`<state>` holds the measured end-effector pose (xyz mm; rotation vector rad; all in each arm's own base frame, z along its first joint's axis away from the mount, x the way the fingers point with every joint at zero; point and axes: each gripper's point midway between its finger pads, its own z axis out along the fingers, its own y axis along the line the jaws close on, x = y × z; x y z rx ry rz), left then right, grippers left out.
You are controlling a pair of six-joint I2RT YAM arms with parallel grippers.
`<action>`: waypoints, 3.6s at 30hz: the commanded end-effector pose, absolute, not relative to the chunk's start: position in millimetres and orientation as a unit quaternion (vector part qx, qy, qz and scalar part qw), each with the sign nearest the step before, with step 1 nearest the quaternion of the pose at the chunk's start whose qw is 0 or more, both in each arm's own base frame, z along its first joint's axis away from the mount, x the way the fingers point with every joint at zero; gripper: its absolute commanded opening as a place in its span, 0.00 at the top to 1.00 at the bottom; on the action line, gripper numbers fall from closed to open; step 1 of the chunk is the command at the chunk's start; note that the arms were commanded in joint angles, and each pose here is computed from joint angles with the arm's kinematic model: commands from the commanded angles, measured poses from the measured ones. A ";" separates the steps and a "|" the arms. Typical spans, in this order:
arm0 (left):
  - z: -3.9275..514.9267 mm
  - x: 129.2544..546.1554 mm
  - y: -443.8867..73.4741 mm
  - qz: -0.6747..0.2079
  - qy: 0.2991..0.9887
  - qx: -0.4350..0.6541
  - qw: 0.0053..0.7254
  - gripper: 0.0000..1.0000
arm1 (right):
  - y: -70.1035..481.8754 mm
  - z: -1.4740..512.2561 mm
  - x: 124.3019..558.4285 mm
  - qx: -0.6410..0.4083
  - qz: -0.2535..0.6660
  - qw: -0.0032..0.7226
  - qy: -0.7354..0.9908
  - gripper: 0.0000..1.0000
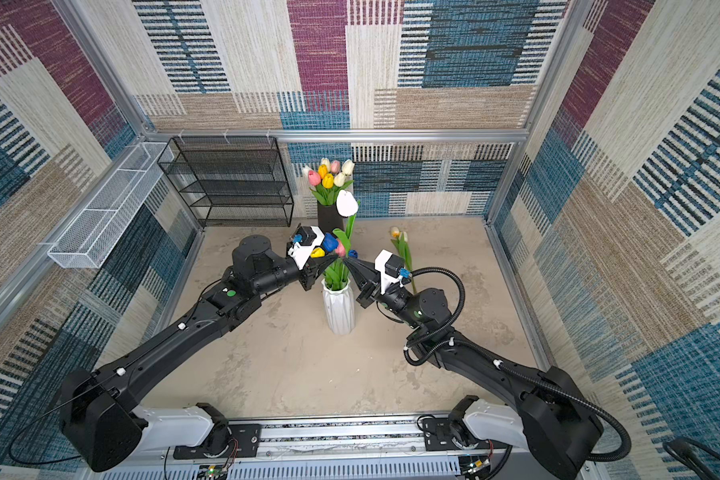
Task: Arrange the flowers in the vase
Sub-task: 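Lower the white tulip stem into the white vase with the right gripper, then open the right gripper to release the white tulip into the vase, then move the right gripper to the loose tulips and grasp a white tulip stem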
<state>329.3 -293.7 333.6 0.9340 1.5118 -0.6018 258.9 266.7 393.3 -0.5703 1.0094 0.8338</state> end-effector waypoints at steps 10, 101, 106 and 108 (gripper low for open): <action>340.5 326.5 -295.7 -0.268 0.638 0.404 0.598 0.73 | 249.6 433.1 252.0 -0.236 0.372 0.780 0.445 1.00; 334.6 331.9 -298.1 -0.264 0.639 0.405 0.599 0.73 | 256.2 355.6 260.5 -0.254 0.324 0.747 0.522 0.29; 331.7 331.9 -298.4 -0.264 0.640 0.406 0.596 0.73 | 219.9 388.0 262.8 -0.200 0.290 0.765 0.540 0.28; 329.5 332.1 -298.1 -0.264 0.643 0.405 0.594 0.74 | 197.7 388.0 289.6 -0.156 0.280 0.742 0.589 0.38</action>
